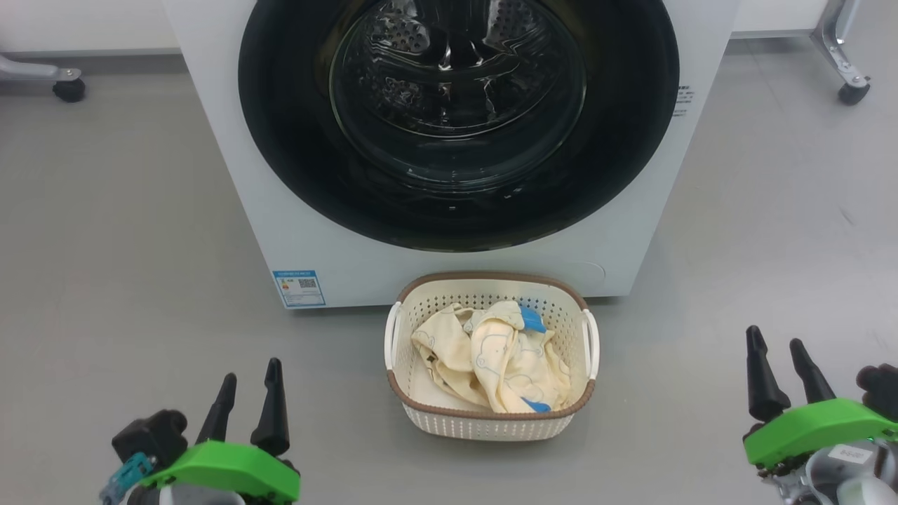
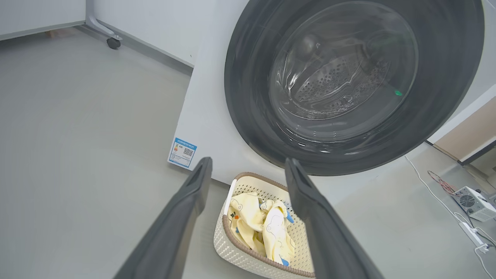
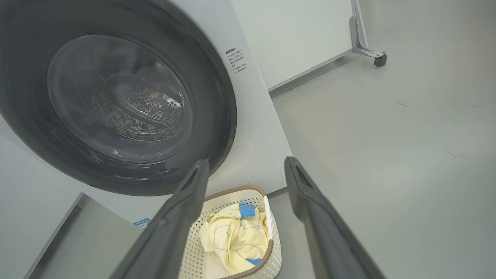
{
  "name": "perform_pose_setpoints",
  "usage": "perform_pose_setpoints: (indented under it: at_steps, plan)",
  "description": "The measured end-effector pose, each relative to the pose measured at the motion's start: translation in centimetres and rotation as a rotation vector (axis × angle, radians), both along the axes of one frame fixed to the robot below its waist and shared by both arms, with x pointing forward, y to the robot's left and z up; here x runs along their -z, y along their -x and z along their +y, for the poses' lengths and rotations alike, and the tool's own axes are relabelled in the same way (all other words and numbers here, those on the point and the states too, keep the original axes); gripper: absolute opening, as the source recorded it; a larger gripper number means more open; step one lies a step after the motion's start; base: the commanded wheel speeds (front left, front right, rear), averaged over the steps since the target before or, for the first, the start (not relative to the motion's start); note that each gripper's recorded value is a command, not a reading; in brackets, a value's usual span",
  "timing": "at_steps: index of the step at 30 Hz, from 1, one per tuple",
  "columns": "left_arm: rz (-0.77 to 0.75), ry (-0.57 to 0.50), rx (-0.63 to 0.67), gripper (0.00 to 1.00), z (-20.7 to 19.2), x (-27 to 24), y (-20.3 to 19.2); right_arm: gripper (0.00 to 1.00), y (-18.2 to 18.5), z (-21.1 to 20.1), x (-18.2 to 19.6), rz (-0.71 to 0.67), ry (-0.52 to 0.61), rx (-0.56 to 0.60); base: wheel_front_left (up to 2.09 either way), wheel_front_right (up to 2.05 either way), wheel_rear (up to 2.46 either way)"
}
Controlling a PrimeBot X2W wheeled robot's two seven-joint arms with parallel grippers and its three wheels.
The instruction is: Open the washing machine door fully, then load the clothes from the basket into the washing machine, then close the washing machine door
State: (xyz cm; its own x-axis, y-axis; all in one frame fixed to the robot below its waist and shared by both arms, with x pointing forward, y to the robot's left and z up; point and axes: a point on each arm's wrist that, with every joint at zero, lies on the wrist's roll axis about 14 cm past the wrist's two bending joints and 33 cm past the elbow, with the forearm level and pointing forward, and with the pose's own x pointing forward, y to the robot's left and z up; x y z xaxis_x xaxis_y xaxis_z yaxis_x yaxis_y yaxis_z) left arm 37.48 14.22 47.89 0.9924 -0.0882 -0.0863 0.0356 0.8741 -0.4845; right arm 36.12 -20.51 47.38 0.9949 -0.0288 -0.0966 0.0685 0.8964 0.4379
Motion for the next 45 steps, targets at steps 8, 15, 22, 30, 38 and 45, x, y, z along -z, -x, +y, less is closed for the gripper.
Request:
perform_pose_setpoints:
  at_steps: [8, 15, 22, 30, 38, 45]
  plan:
    - [-0.039, -0.092, 0.024, 1.00, -0.5, -0.6, -0.2, 1.00, -0.2, 1.0, -0.4, -0.015, 0.097, -0.041, 0.00, 0.00, 0.00]
    - [-0.055, -0.175, 0.053, 1.00, -1.2, -0.5, -0.2, 1.00, -0.3, 1.4, -0.6, -0.025, 0.183, -0.066, 0.00, 0.00, 0.00]
    - [-0.095, -0.274, 0.074, 1.00, -1.8, -1.0, -0.5, 1.00, -0.4, 2.0, -1.1, -0.045, 0.286, -0.096, 0.00, 0.00, 0.00]
    - [-0.122, -0.359, 0.080, 1.00, -2.0, -1.2, -0.8, 1.00, -0.5, 2.3, -1.5, -0.064, 0.388, -0.119, 0.00, 0.00, 0.00]
    - [-0.143, -0.451, 0.090, 1.00, -2.2, -1.2, -1.1, 1.00, -0.7, 2.8, -2.0, -0.090, 0.493, -0.142, 0.00, 0.00, 0.00]
    - [-0.160, -0.499, 0.086, 1.00, -2.3, -1.5, -1.4, 1.00, -0.7, 3.0, -2.1, -0.098, 0.537, -0.153, 0.00, 0.00, 0.00]
